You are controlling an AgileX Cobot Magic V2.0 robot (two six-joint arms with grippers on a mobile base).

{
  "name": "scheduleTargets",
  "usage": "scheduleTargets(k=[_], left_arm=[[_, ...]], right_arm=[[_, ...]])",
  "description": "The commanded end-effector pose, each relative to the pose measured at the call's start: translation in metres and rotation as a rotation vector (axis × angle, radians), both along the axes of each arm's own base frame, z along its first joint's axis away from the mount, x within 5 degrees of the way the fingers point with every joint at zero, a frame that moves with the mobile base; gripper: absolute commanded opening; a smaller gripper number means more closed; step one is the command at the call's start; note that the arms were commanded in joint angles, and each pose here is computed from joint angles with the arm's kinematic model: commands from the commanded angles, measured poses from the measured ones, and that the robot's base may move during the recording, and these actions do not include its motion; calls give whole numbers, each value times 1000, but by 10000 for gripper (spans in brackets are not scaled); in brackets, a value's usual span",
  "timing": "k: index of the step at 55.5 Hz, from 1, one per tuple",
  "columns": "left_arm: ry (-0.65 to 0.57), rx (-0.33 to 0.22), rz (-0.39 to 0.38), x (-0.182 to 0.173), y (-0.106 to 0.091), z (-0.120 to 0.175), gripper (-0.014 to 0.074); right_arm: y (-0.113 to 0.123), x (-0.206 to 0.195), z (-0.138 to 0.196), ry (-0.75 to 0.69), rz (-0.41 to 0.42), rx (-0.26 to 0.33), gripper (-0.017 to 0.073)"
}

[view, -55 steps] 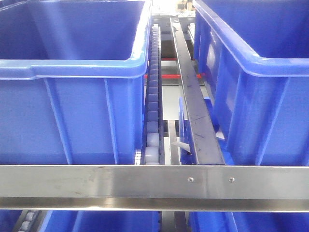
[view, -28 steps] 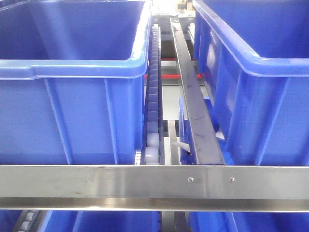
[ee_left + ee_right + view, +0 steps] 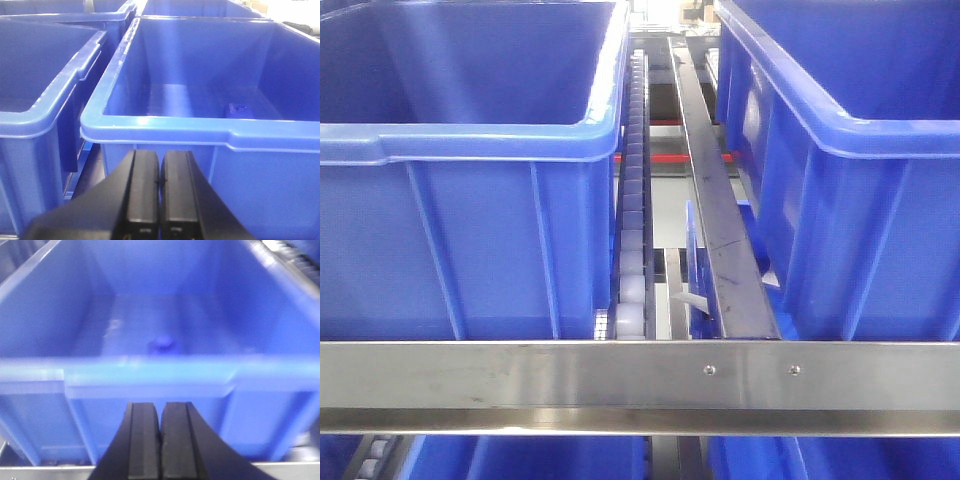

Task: Pick and sort blue part to right shelf

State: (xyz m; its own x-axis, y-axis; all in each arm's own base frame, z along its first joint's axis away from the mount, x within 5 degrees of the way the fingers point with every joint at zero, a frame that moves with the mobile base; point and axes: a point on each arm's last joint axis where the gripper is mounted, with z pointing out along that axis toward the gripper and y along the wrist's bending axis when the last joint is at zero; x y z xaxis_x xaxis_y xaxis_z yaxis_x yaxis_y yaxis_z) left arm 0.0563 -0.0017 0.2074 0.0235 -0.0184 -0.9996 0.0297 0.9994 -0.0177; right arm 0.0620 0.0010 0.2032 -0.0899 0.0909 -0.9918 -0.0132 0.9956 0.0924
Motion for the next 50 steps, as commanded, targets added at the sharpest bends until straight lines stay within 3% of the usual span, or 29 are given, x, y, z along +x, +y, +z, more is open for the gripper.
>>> scheduleTargets(k=[1, 50], left_arm=[[-73, -13, 2, -1, 0, -3, 124], [-69, -13, 2, -1, 0, -4, 124]], right_arm=[[1, 0, 5, -154, 14, 1, 48], [0, -7, 1, -151, 5, -5, 48]])
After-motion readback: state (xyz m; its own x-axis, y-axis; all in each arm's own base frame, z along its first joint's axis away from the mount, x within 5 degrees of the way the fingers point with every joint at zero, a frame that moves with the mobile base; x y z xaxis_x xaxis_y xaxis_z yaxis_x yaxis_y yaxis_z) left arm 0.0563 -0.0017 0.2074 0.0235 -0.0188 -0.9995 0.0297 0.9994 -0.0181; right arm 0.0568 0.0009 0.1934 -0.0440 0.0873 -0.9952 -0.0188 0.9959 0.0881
